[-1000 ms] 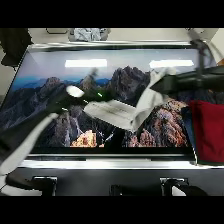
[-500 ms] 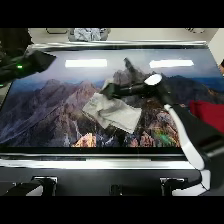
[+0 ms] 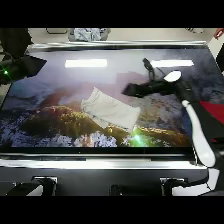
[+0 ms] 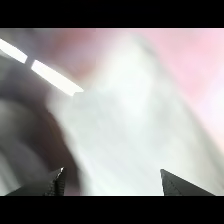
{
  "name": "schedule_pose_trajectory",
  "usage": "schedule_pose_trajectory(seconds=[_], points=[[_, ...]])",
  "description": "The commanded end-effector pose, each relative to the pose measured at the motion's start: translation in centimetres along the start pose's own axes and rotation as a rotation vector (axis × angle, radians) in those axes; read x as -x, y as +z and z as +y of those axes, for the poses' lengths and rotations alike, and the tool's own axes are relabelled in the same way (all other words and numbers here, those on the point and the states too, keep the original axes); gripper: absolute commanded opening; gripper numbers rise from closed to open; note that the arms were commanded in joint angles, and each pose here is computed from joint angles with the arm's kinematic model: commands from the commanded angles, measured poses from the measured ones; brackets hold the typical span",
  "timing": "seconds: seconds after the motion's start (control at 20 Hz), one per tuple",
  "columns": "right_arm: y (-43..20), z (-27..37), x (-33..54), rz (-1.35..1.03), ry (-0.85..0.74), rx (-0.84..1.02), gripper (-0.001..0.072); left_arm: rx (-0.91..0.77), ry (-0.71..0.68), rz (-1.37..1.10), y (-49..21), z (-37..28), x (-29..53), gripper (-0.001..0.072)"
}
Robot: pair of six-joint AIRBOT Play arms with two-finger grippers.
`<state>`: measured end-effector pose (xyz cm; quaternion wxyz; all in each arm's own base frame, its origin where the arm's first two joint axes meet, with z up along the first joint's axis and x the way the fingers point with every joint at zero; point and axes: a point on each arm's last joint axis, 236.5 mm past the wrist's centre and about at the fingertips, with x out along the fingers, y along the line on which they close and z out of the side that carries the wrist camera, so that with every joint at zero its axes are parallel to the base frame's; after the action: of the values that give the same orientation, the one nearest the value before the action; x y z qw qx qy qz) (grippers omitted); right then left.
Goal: Fold the shirts.
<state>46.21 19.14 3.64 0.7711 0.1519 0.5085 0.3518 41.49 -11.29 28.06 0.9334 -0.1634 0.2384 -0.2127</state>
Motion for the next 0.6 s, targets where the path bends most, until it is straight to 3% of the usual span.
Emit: schedule_pose_trajectory(seconds=[0.0, 0.15, 0.3, 0.35, 0.45, 0.55], points=[[-10.6, -10.1, 7.2, 0.343, -0.37, -0.079, 0.0671, 0.0, 0.018, 0.026, -1.1, 0.8, -0.3, 0.003], [-14.8, -9.2, 2.5, 0.26, -0.224, -0.252, 0.0674, 0.01, 0.022, 0.044, -1.9, 1.1, -0.7, 0.0031], [-13.0, -7.0, -1.9, 0.019, -0.02, -0.395, 0.0672, 0.013, 0.017, 0.053, -2.1, 1.0, -0.6, 0.0031], [-12.6, -7.0, -2.4, -0.025, 0.004, -0.429, 0.0668, 0.013, 0.017, 0.054, -2.1, 1.0, -0.6, 0.0031], [-12.4, -7.3, -2.9, -0.056, 0.019, -0.472, 0.0593, 0.013, 0.017, 0.053, -2.1, 1.0, -0.6, 0.0031], [-12.1, -6.7, -3.7, -0.063, 0.018, -0.466, 0.0584, 0.013, 0.017, 0.053, -2.1, 1.0, -0.6, 0.0031]])
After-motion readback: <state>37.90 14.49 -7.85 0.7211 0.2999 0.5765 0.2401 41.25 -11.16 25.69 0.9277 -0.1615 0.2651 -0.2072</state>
